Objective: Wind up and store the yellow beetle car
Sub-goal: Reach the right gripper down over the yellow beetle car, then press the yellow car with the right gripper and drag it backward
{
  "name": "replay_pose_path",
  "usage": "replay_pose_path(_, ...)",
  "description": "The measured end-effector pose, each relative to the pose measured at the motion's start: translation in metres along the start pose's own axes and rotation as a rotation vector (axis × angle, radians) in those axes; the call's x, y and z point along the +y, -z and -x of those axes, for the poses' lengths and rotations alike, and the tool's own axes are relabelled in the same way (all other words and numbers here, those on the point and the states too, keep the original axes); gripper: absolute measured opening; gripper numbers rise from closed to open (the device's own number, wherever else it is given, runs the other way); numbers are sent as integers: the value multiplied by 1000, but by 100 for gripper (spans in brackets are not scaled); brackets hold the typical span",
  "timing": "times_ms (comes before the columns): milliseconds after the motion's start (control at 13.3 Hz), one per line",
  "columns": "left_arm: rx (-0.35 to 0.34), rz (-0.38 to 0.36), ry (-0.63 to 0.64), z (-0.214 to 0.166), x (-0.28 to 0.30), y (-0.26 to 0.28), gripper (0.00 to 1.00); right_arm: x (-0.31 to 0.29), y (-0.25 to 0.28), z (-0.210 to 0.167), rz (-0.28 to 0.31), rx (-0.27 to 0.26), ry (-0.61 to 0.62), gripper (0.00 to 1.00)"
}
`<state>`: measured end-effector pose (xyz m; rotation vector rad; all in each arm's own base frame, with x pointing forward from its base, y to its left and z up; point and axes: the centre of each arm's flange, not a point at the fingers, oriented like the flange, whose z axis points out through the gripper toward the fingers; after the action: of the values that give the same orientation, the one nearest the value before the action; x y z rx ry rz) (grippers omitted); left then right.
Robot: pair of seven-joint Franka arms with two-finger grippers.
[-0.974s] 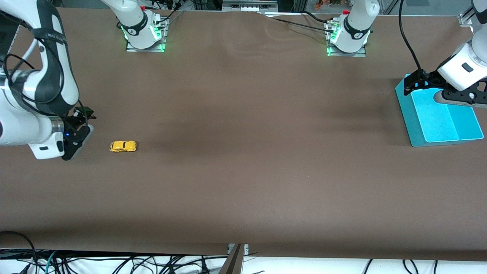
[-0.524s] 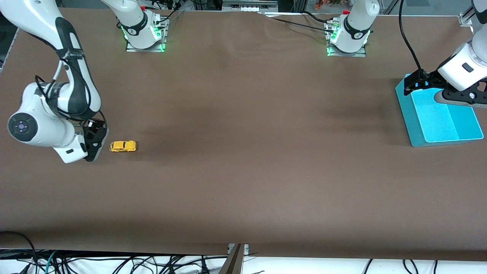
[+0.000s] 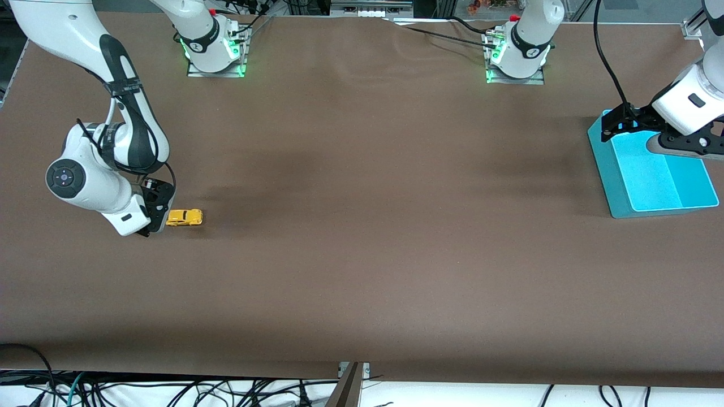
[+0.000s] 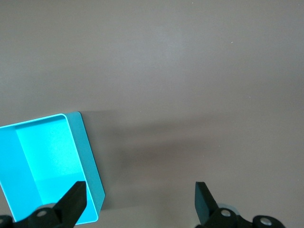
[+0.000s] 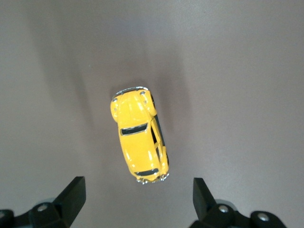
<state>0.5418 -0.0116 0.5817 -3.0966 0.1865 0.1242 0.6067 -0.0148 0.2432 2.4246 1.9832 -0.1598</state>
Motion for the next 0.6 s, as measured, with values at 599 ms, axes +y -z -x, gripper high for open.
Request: replay_pose_path(599,16,-1,0,-2,0,1,100,-9,-27,-15,74,19,137,89)
